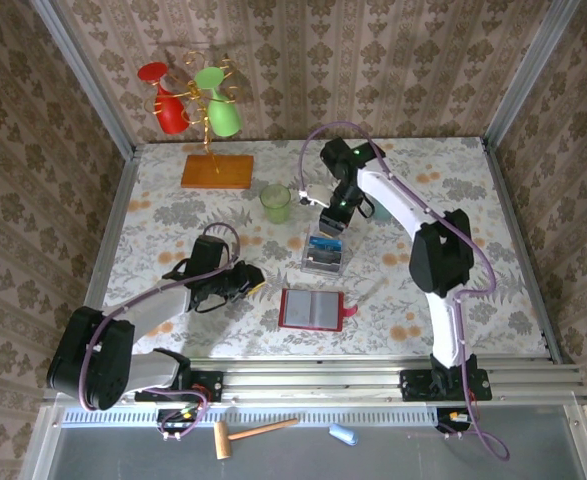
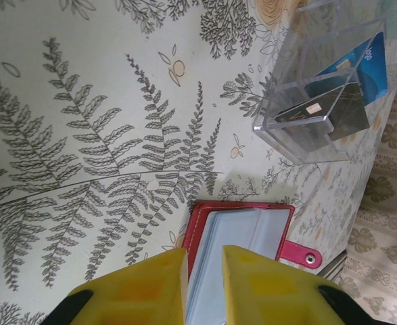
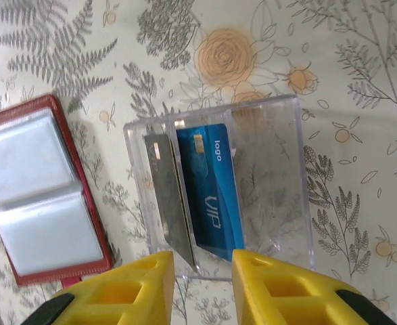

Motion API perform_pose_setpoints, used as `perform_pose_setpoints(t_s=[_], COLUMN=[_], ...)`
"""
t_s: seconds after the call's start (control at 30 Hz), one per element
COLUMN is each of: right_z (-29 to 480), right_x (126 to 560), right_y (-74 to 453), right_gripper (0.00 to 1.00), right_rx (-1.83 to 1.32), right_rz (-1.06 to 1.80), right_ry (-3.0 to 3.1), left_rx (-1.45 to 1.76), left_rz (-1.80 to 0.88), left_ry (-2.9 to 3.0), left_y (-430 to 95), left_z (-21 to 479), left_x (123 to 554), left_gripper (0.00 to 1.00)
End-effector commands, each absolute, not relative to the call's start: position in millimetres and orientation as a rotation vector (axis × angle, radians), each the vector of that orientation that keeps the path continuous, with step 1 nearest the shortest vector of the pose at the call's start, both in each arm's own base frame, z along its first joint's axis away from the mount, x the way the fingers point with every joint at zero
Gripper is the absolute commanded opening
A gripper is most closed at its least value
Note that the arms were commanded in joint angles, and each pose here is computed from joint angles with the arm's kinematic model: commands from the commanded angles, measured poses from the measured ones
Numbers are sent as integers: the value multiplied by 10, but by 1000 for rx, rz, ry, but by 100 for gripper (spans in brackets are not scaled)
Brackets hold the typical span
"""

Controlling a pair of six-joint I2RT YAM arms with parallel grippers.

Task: Take the credit cards out of the card holder

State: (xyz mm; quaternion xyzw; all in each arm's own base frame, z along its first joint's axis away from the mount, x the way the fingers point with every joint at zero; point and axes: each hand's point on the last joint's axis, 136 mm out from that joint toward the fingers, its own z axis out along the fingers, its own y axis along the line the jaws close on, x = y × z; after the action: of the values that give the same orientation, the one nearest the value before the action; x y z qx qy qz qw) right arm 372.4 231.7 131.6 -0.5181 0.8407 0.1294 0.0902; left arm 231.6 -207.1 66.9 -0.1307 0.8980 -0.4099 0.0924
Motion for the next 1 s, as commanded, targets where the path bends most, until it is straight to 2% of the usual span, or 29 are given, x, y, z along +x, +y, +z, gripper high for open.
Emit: perform_pose_setpoints(t_s=[0.0,0.17,0.47,0.7,0.97], right_z=[1515,1453,832,363,325], right_x=[3793,3483,2867,2938,3126], right_y=[2417,2459,2477,2343,2292], right_gripper=[28,28,27,26,24], right_rx=[-1287,-1107,-1080,-981,-943], right_rz=[410,552,578,394,288], right_ry=[2472,2503,2641,2748,2726], left_rx=[-350,-342,-342,-351,-352], left_rz=[-1254,-1260,-1256,-1259,-1257], left_ry=[2651,2647,2655,2652,2649], left_y=[-2116,-2143,-2142,-2135,-2132], left_z=[685,691,667,671,691], left_x=[2321,2314,2270,2261,2262], left_gripper=[21,21,21,21,21])
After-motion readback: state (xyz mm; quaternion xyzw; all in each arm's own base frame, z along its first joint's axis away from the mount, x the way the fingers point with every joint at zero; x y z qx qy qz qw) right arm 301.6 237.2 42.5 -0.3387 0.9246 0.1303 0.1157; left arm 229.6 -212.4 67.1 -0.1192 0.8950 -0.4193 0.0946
